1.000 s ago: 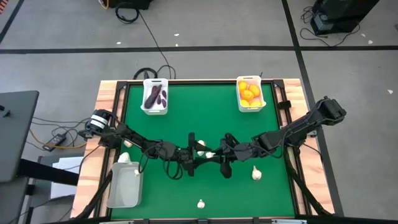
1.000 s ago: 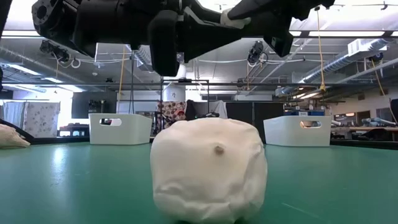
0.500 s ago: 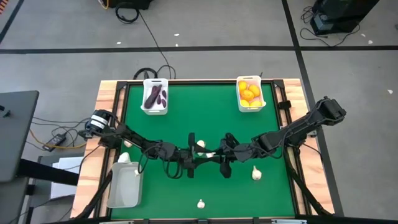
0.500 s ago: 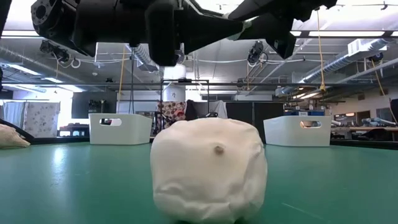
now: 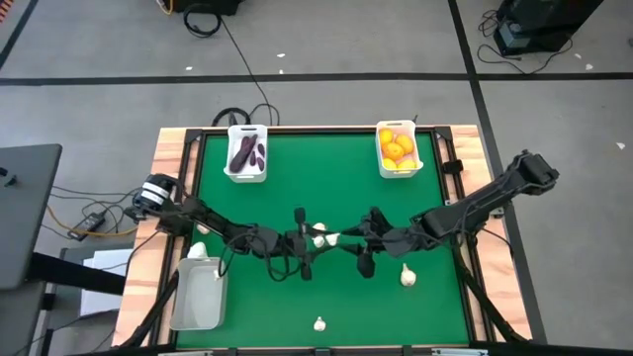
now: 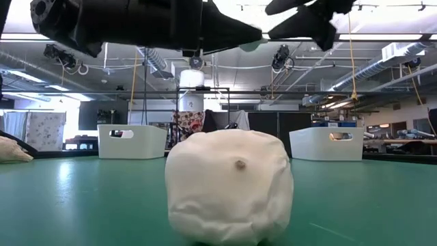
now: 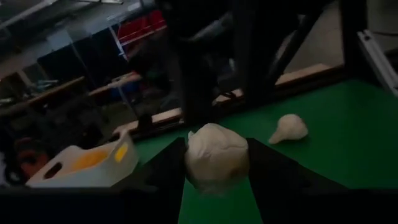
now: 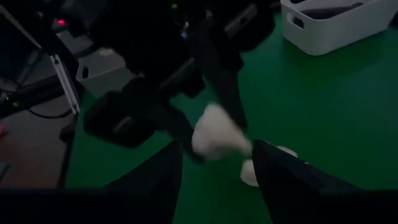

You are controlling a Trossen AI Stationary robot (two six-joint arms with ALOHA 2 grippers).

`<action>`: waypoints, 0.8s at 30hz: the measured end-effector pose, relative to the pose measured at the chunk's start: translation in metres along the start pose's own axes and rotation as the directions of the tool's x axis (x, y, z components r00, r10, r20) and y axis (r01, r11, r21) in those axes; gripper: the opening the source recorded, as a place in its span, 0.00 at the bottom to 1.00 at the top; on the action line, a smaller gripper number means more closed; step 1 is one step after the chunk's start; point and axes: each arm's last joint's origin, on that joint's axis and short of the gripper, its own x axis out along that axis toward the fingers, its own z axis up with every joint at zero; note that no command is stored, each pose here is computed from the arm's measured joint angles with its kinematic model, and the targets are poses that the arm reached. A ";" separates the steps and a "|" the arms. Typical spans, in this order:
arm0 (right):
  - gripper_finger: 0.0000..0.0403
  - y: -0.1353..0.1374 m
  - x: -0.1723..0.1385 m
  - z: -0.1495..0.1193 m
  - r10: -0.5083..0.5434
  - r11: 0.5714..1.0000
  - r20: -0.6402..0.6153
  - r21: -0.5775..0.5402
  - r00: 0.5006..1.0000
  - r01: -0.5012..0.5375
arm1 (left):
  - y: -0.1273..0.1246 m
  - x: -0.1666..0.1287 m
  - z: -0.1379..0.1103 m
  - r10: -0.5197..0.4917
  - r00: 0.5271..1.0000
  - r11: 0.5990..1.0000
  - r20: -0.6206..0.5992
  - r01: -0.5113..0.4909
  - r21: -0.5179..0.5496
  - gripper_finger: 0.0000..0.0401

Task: Sort produce into baskets
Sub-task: Put the middle right small garlic into the gray bin

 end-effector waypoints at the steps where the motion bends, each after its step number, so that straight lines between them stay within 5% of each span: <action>1: 0.51 -0.001 -0.003 -0.001 -0.012 1.000 -0.011 -0.002 1.000 0.012 | 0.002 -0.001 0.003 0.009 1.000 1.000 -0.008 -0.009 -0.002 0.41; 15: 0.50 -0.027 -0.030 -0.040 -0.328 0.938 -0.320 -0.002 0.889 0.346 | 0.048 -0.085 0.060 -0.083 0.917 0.981 -0.390 0.005 -0.196 0.41; 20: 0.50 -0.027 -0.033 -0.044 -0.348 0.933 -0.347 -0.041 0.871 0.357 | 0.066 -0.130 0.073 -0.150 0.872 0.928 -0.466 -0.039 -0.371 0.41; 24: 0.50 -0.032 -0.034 -0.048 -0.386 0.922 -0.384 -0.175 0.839 0.345 | 0.075 -0.165 0.074 -0.275 0.798 0.850 -0.536 -0.058 -0.524 0.41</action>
